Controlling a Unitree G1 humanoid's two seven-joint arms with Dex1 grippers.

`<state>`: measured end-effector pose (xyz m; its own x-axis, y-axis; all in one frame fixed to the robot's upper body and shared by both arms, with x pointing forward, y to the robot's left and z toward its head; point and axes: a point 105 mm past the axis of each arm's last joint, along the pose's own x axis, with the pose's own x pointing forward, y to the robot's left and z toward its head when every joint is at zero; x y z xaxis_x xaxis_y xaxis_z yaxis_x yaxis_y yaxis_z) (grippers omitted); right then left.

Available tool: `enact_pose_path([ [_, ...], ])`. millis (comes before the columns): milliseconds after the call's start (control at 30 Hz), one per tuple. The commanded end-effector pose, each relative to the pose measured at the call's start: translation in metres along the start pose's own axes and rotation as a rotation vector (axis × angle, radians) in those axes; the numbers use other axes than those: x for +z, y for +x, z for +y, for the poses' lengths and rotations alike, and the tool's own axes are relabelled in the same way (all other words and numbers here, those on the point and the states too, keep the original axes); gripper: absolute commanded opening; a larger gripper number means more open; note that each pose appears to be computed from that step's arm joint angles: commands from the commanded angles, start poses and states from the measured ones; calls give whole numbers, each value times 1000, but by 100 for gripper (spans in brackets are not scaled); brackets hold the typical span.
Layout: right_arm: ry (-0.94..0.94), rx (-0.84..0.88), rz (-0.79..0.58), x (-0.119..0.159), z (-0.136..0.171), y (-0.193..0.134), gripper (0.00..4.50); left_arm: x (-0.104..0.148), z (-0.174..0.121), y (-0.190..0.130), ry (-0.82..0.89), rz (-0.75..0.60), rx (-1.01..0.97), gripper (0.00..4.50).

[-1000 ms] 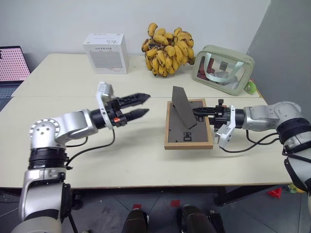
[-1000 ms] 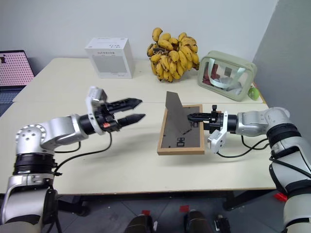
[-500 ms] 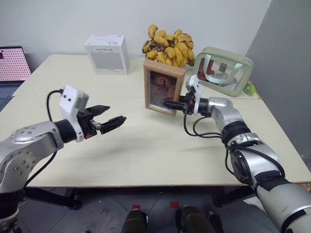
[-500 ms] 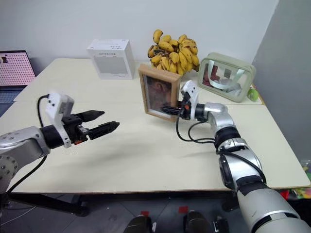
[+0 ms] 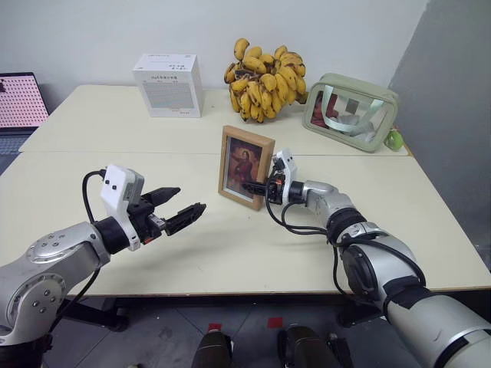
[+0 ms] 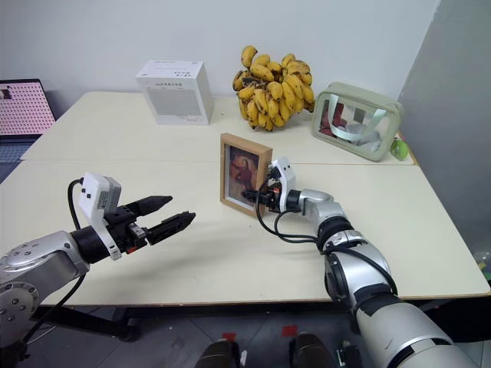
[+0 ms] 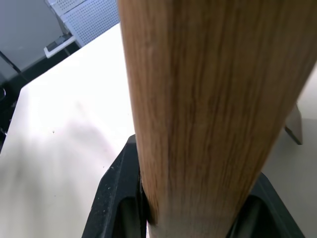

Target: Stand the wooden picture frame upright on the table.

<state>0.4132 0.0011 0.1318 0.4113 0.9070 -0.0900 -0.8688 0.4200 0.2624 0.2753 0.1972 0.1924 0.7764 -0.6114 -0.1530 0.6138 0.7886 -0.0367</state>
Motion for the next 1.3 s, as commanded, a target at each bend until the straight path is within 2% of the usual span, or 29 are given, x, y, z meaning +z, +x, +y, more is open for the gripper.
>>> enact_pose_path([
  [33, -16, 21, -19, 7, 5, 5, 211, 11, 1, 0, 34, -21, -5, 450],
  [167, -48, 11, 2, 1, 4, 4, 319, 10, 5, 1, 46, -3, -3, 450],
  [367, -46, -1, 10, -1, -2, -3, 442, 14, 7, 7, 59, -3, -21, 450],
  [533, -55, -24, 34, -7, -14, -23, 442, 14, 10, 13, 63, -1, -28, 450],
  [867, -81, -91, 36, 0, -33, -88, 442, 17, 18, 28, 74, -9, -48, 450],
  [1067, -127, -170, 71, 9, -23, -144, 442, 16, 25, 30, 76, 5, -44, 450],
  [1300, -166, -169, 86, 30, 7, -175, 442, 17, 35, 28, 89, 48, -56, 450],
])
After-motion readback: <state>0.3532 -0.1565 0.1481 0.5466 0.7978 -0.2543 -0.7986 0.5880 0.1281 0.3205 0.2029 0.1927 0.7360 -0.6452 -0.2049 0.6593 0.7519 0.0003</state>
